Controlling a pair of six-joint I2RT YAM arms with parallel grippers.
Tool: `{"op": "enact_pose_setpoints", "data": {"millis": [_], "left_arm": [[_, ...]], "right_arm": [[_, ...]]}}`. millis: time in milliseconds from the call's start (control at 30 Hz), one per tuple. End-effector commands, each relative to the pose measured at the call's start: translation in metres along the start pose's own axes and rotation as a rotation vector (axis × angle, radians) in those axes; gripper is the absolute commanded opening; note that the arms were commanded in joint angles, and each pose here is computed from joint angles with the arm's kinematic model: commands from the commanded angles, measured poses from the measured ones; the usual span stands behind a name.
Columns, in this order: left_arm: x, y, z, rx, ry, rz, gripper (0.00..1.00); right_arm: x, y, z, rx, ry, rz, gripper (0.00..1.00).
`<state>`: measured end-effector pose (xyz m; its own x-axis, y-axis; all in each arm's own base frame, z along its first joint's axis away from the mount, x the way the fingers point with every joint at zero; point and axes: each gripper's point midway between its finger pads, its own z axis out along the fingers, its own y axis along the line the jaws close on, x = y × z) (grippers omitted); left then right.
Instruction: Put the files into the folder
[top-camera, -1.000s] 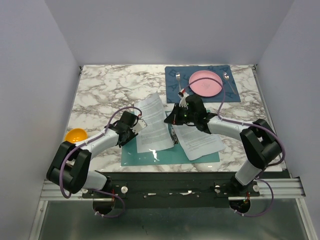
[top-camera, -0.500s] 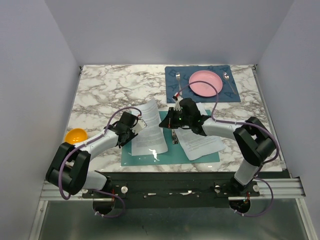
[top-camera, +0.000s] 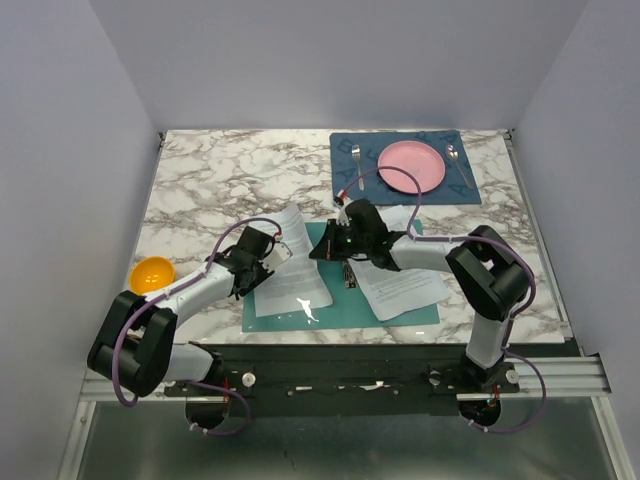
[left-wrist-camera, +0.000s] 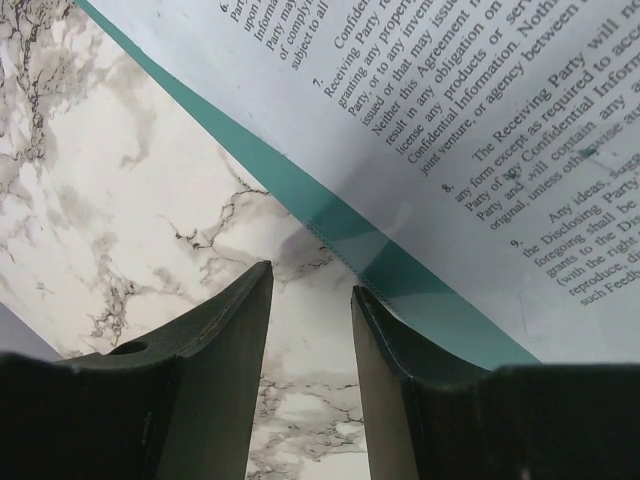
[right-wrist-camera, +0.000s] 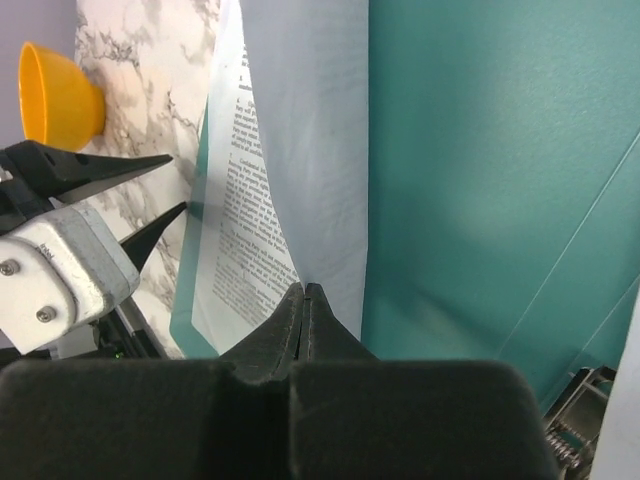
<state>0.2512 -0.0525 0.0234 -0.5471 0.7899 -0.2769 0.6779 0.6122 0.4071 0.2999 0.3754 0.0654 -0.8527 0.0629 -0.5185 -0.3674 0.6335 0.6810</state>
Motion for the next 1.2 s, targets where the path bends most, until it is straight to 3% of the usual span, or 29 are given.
{"op": "enact_pose_setpoints", "data": {"millis": [0,367,467,533,600,1167], "left_arm": [[0.019,-0.020,0.000,0.077,0.052,0.011,0.51],[0.017,-0.020,0.000,0.074,0.045,0.004,0.50],[0.017,-0.019,-0.001,0.069,0.044,0.005,0.50],[0.018,-0.019,-0.002,0.068,0.043,0.006,0.50],[0.019,-0.019,-0.002,0.069,0.044,0.007,0.50],[0.020,-0.017,-0.003,0.058,0.047,0.005,0.49]], "right_arm": [[0.002,0.014,-0.011,-0.006,-0.025,0.002,0.00],[0.021,0.000,-0.017,0.056,-0.008,0.048,0.00],[0.027,-0.007,-0.014,0.091,0.018,0.049,0.11],[0.030,-0.012,-0.016,0.121,0.033,0.042,0.27],[0.033,-0.019,-0.021,0.157,0.041,0.033,0.32],[0.046,-0.032,-0.035,0.255,0.139,-0.054,0.29]]}}
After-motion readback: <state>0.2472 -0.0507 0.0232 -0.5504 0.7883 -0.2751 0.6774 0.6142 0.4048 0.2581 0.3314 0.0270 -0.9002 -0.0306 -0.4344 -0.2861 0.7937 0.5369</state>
